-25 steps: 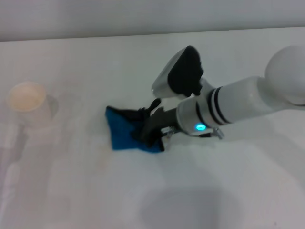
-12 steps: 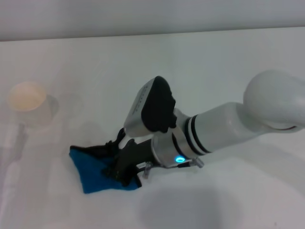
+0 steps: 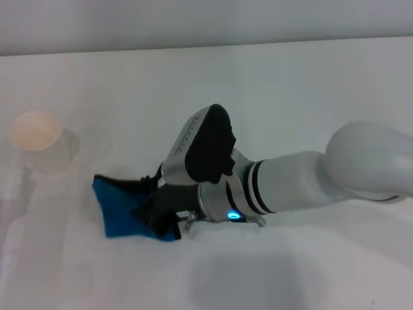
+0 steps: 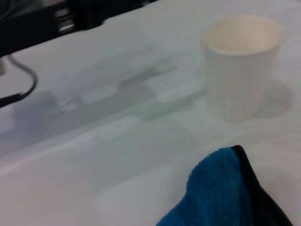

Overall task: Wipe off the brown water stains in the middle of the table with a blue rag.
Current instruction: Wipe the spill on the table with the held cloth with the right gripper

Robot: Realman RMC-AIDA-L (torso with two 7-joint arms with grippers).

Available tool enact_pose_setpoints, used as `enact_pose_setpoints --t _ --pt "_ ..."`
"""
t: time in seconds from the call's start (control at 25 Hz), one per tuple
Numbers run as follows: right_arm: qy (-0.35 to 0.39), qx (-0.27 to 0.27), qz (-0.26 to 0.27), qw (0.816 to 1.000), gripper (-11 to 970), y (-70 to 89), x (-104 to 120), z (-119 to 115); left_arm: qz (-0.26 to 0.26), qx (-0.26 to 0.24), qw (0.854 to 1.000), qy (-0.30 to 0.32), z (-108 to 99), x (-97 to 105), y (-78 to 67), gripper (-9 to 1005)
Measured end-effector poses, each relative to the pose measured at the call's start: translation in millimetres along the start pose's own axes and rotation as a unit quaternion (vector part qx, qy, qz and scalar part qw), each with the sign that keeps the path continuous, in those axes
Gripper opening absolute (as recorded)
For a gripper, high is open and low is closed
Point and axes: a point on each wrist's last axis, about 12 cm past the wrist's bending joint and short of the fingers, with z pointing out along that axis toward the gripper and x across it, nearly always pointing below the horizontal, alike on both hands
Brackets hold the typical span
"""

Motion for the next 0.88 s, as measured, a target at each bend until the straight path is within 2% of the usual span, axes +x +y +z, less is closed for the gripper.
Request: enact_pose_setpoints --t 0.4,0.56,0.64,0.68,0.88 --pt "-0.023 0.076 0.02 0.997 80 -23.7 3.3 -3.4 0.001 -0.004 1.0 -0.002 0.5 -0.9 1.6 893" --pt "-0.021 0.11 0.039 0.993 81 -43.5 9.4 -9.3 0.001 -0.005 1.0 -0.002 0.5 -1.0 2.0 893" --pt "-0.018 0.138 0.065 0.988 81 -63.9 16.4 -18.5 0.001 -0.005 1.0 -0.002 0.5 -1.0 2.0 893" --pt "-0.018 0.138 0.065 0.988 81 -63.9 16.4 -18.5 0.001 -0.005 1.0 -0.002 0.5 -1.0 2.0 893" --pt "-0.015 0.155 0.086 0.984 83 -88.0 26.2 -35.7 0.001 -0.005 1.0 -0.002 0.5 -1.0 1.9 892"
